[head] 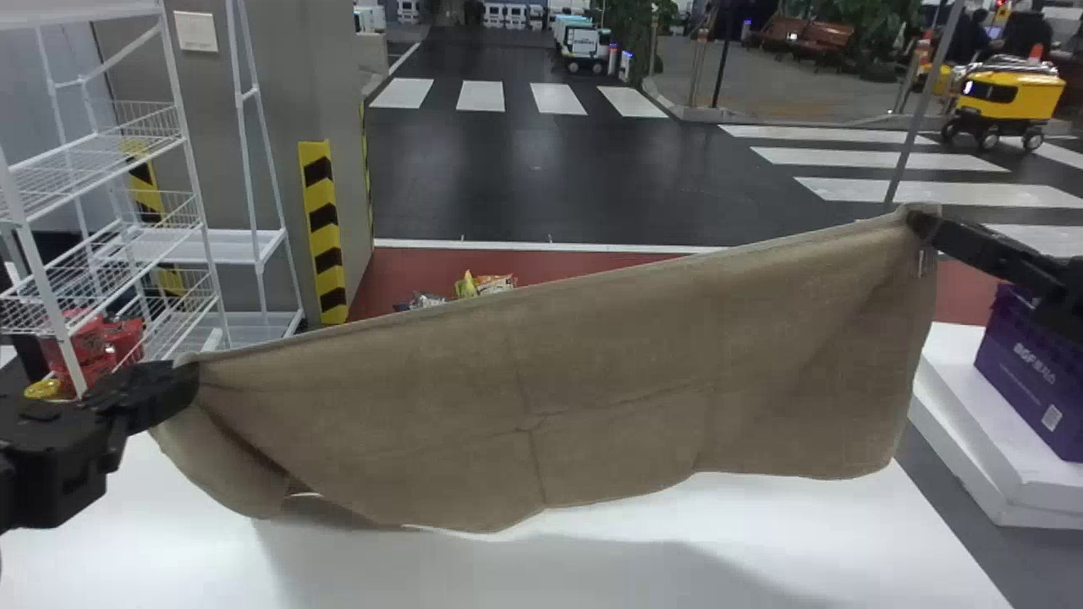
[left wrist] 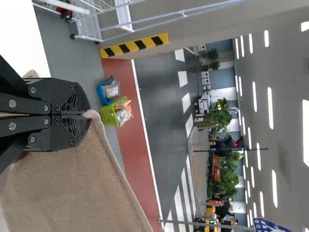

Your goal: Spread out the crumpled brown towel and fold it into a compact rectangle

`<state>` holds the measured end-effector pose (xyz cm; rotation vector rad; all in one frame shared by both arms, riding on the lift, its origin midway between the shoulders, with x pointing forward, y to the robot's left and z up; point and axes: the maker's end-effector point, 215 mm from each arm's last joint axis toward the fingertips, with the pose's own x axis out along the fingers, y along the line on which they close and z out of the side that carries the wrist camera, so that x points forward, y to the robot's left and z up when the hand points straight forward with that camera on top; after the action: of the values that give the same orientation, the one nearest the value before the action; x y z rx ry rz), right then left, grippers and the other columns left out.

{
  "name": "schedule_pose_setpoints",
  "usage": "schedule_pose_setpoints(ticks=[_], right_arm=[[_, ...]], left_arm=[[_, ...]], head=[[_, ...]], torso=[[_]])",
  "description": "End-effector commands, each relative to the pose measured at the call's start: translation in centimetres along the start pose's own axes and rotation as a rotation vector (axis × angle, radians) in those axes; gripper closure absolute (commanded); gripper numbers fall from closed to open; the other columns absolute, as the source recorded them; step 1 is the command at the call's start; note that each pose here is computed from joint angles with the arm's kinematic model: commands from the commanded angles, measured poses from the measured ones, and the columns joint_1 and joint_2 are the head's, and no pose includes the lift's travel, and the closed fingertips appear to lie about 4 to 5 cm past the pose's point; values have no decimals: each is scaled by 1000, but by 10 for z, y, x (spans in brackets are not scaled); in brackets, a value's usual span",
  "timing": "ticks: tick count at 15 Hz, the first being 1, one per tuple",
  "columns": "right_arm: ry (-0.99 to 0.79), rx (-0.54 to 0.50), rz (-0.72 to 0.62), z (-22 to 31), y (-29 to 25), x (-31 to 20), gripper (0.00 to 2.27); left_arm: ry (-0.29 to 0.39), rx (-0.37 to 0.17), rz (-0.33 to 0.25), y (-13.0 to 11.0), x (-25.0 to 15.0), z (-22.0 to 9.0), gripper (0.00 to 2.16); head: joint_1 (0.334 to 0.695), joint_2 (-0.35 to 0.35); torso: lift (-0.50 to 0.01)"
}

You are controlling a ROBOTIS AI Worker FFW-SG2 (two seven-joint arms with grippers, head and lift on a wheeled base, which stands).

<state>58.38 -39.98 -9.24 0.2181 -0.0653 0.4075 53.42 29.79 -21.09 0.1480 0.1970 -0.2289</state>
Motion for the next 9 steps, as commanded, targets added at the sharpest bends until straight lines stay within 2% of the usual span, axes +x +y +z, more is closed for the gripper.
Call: schedule_pose_setpoints(ticks=[1, 3, 5, 6, 9], right_arm=[[-5, 6, -18, -17, -15, -28, 1443], [-1, 37, -4, -33, -17, -53, 1443], [27, 16, 25, -62, -5, -80, 1443], [27, -4, 45, -74, 5, -92, 1443], [77, -39, 115, -125, 36, -119, 1443]], left_arm=[[-41, 60, -10, -3, -39, -8, 1507], [-62, 105, -53, -15, -65, -21, 1507], [-77, 183, -103, -36, -83, -40, 1507], [-75, 209, -140, -47, -89, -52, 1507], [-65, 256, -262, -84, -99, -84, 1507]], head=[[460, -100], [491, -112], [521, -128], [564, -143], [641, -159]], torso=[[-127], [-127], [-127], [-127], [-127]])
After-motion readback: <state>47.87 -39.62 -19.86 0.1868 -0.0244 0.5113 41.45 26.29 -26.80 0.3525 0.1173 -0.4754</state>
